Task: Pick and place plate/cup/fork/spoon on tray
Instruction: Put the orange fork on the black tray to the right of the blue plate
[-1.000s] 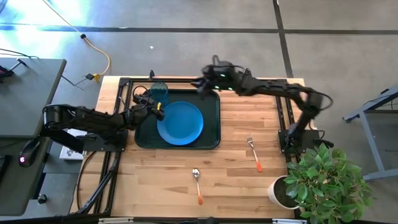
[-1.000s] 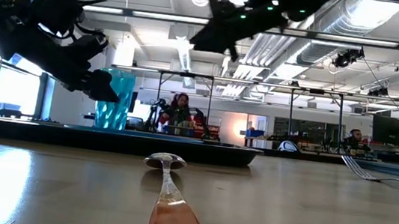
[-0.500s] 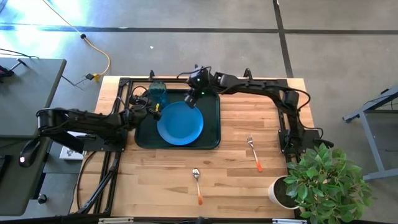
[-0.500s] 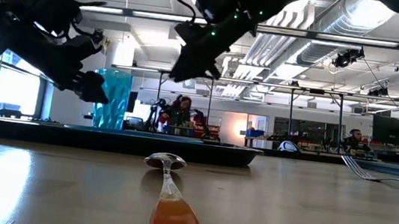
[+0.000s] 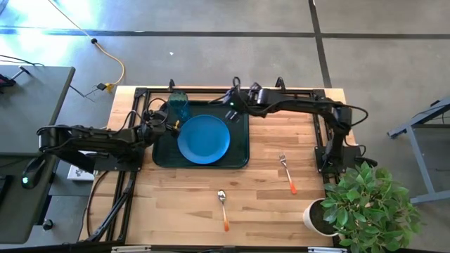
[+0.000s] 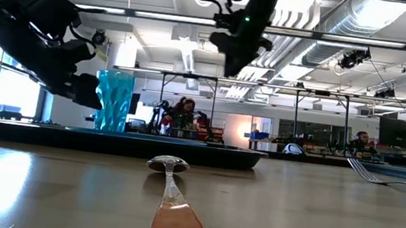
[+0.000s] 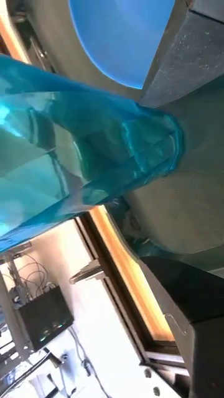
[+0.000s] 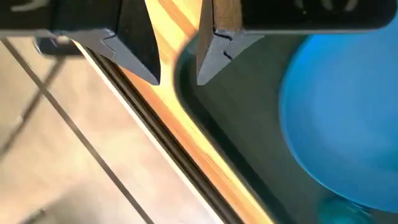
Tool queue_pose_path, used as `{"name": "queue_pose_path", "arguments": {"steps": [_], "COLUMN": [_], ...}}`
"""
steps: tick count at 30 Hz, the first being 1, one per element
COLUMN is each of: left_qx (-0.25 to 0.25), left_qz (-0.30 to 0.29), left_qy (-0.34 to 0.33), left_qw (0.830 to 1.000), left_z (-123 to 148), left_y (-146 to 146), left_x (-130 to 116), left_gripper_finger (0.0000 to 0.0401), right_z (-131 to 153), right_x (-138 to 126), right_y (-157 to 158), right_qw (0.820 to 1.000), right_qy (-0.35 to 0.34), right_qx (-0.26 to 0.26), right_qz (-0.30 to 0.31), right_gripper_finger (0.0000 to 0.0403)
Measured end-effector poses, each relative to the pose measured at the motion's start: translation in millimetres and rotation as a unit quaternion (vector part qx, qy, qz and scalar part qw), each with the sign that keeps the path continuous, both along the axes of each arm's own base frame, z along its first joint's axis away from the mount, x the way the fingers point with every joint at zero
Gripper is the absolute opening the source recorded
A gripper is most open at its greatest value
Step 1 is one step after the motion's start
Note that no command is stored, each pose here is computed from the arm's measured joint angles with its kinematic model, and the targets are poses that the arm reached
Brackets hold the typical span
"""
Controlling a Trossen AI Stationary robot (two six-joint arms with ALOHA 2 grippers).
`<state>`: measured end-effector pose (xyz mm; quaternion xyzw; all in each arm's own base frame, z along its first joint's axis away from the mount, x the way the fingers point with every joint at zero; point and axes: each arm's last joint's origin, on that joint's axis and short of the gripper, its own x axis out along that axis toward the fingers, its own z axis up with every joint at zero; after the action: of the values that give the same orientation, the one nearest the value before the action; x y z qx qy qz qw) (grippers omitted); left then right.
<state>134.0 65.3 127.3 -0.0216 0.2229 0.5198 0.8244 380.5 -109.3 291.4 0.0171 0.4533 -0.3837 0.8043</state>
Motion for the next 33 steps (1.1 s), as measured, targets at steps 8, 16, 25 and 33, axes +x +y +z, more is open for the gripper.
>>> {"name": "queue_pose_path", "arguments": {"steps": [8, 16, 25, 33], "left_qx": [0.012, 0.050, 0.061, 0.085], "left_qz": [-0.003, 0.007, -0.005, -0.055], "left_qy": [-0.002, 0.000, -0.030, -0.003], "left_qw": [1.000, 0.999, 0.998, 0.995], "left_z": [0, 3, 4, 13], "left_y": [-13, -22, -38, -48], "left_x": [2, 4, 6, 12], "left_gripper_finger": [0.0400, 0.0395, 0.0347, 0.0264], "right_z": [-25, -53, -67, -65], "right_x": [-56, -102, -109, -105], "right_y": [9, 40, 92, 122], "right_qw": [0.994, 0.977, 0.979, 0.977], "right_qy": [-0.083, -0.143, -0.156, -0.157], "right_qx": [0.022, 0.122, 0.102, 0.143], "right_qz": [-0.073, -0.099, -0.089, -0.010], "right_gripper_finger": [0.0072, 0.0071, 0.0071, 0.0071]}}
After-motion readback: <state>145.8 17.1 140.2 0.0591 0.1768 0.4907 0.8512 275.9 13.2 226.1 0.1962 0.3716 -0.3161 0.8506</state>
